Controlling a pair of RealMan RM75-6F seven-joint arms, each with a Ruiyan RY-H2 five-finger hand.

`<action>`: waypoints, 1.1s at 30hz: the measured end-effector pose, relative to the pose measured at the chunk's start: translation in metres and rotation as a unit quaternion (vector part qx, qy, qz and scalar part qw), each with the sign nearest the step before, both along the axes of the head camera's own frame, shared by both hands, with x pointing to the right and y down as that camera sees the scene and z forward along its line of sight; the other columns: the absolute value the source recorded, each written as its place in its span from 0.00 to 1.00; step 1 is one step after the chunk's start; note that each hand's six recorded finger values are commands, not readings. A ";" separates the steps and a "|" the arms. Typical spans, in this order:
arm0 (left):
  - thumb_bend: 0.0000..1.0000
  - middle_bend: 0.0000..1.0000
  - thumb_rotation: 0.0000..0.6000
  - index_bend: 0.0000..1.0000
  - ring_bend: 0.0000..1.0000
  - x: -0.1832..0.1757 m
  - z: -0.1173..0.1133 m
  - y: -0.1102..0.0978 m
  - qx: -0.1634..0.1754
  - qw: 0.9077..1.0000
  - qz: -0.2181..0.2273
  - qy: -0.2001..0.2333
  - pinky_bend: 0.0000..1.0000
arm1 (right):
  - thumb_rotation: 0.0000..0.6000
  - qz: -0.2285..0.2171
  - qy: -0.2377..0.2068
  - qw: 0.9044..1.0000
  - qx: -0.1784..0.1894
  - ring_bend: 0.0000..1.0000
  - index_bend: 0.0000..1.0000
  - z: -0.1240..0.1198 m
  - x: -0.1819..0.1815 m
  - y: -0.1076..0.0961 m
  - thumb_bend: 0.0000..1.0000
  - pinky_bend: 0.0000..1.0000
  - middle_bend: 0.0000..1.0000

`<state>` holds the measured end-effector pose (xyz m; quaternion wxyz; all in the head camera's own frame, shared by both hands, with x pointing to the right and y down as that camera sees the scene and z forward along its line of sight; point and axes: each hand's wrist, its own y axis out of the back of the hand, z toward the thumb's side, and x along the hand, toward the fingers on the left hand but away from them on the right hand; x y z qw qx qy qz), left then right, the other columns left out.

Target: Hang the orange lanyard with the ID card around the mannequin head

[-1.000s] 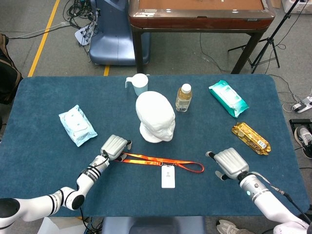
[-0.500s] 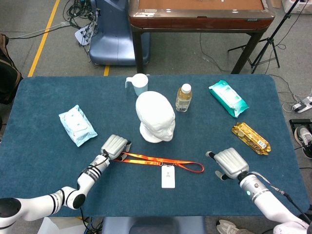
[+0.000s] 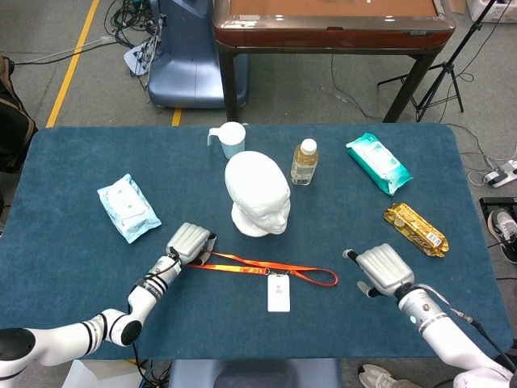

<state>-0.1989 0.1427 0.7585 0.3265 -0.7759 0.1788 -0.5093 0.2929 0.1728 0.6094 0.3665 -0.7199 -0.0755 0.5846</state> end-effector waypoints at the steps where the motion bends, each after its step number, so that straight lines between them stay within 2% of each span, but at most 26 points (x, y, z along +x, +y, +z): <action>1: 0.44 1.00 1.00 0.60 0.94 0.000 0.000 0.000 0.000 1.000 -0.001 0.000 0.89 | 1.00 0.000 0.001 1.000 0.002 1.00 0.26 0.000 0.000 0.000 0.39 1.00 0.96; 7: 0.44 1.00 1.00 0.60 0.94 -0.003 -0.006 0.002 0.001 1.000 0.003 0.004 0.89 | 1.00 -0.008 0.004 1.000 0.012 1.00 0.28 0.002 -0.003 0.001 0.39 1.00 0.96; 13: 0.44 1.00 1.00 0.60 0.94 -0.004 -0.013 0.004 0.002 1.000 0.002 0.009 0.89 | 1.00 -0.016 0.009 1.000 0.011 1.00 0.30 0.014 -0.011 0.002 0.39 1.00 0.96; 26: 0.44 1.00 1.00 0.59 0.94 -0.009 -0.018 0.006 0.001 1.000 -0.008 0.008 0.89 | 1.00 -0.031 0.016 0.999 0.014 1.00 0.37 0.056 -0.047 -0.002 0.39 1.00 0.97; 33: 0.44 1.00 1.00 0.59 0.94 -0.011 -0.020 0.006 0.001 1.000 -0.011 0.007 0.89 | 1.00 -0.035 0.020 0.999 0.023 1.00 0.39 0.074 -0.064 -0.003 0.35 1.00 0.98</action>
